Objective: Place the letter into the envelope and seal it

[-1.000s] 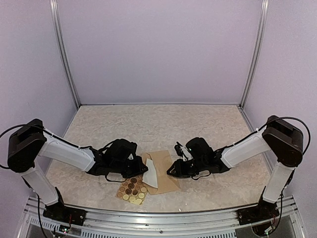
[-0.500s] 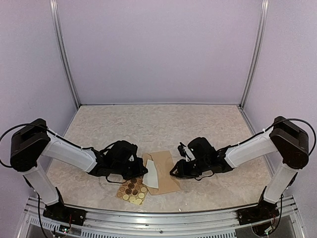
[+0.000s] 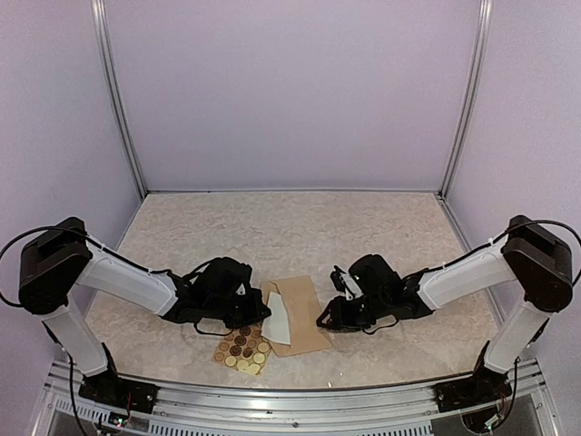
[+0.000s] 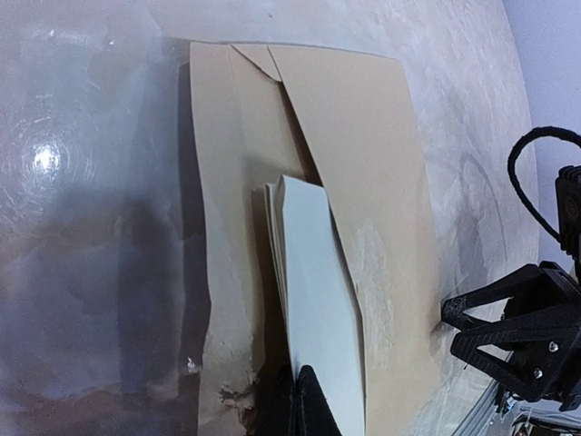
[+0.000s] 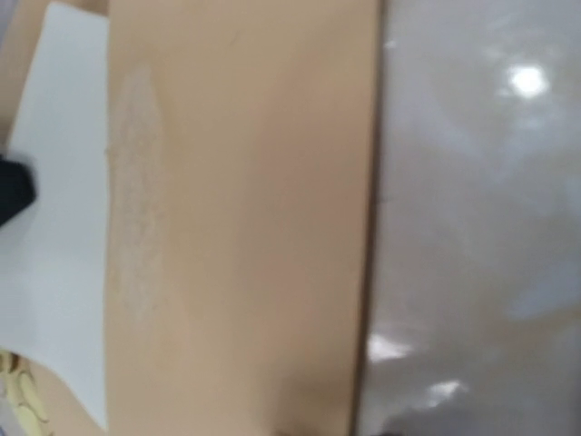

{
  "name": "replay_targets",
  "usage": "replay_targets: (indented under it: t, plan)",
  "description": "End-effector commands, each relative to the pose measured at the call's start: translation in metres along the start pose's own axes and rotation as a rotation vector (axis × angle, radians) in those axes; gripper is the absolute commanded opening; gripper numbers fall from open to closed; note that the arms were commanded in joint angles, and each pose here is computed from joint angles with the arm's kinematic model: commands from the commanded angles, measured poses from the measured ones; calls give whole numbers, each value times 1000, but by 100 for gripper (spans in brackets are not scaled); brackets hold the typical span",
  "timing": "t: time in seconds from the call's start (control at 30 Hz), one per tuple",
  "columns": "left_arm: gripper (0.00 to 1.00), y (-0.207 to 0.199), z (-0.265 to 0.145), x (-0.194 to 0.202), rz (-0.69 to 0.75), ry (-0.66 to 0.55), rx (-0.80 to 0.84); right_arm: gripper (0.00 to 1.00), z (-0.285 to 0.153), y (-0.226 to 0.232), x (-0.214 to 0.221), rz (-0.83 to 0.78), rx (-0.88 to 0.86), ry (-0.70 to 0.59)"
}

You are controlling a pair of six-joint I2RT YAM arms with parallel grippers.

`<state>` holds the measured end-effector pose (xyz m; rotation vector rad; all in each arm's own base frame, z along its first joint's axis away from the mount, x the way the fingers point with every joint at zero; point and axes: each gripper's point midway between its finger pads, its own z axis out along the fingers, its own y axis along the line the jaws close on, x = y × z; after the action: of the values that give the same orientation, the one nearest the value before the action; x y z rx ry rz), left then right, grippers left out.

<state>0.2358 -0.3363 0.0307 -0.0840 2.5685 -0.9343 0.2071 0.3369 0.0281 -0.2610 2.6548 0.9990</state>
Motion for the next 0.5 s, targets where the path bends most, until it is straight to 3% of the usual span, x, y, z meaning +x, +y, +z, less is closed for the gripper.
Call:
replay_targets:
  t: [0.0, 0.47]
  plan:
    - [0, 1, 2, -3, 1, -26, 2, 32, 10, -2, 20, 23, -24, 85]
    - [0, 4, 9, 2, -6, -14, 7, 30, 18, 12, 22, 23, -91, 114]
